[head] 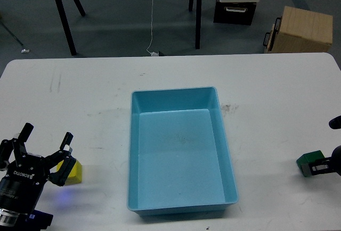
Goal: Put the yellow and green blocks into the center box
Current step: 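Lift the green cube and carry it over the blue tray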
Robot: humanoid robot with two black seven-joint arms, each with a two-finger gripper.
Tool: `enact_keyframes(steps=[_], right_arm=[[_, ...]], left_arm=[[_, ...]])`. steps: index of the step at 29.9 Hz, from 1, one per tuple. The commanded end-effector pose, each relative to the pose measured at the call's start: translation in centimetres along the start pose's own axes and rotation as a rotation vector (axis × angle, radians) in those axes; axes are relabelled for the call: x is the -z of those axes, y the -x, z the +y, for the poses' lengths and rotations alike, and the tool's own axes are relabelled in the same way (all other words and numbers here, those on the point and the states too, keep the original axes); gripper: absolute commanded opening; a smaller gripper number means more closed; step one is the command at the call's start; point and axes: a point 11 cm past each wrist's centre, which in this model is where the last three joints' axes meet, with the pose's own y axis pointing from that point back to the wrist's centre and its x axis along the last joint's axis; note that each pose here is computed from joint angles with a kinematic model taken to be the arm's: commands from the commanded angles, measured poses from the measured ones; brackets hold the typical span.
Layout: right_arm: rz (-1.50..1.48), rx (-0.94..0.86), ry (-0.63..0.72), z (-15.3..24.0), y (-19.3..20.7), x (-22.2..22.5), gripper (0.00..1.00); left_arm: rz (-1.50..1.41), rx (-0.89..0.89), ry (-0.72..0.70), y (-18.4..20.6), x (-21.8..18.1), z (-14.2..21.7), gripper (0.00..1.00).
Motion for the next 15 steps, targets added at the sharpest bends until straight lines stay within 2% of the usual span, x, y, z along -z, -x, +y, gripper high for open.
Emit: enact_keyframes(steps=[1, 4, 9, 11, 15], right_arm=[[-0.027, -0.108, -0.077, 2.4, -4.6, 2.2, 0.0], [-0.038, -0.15, -0.22, 3.8, -9.1, 7.3, 0.0], [0.085, -0.137, -0.277, 5.0, -14.1, 14.6, 0.0], [0.171, -0.105, -0.273, 4.3, -14.6, 17.9, 0.0], [0.278, -0.065, -0.267, -0.1, -13.3, 23.9, 0.0]], left_arm=[[0.0, -0.002, -0.001, 0.0, 0.0, 0.0, 1.0], [-0.005, -0.005, -0.005, -0.1, 0.1, 0.0, 1.0], [-0.012, -0.007, -0.005, -0.3, 0.6, -0.1, 1.0], [-0.012, -0.007, -0.005, -0.3, 0.6, -0.1, 1.0], [-0.012, -0.009, -0.002, -0.4, 0.6, -0.1, 1.0]])
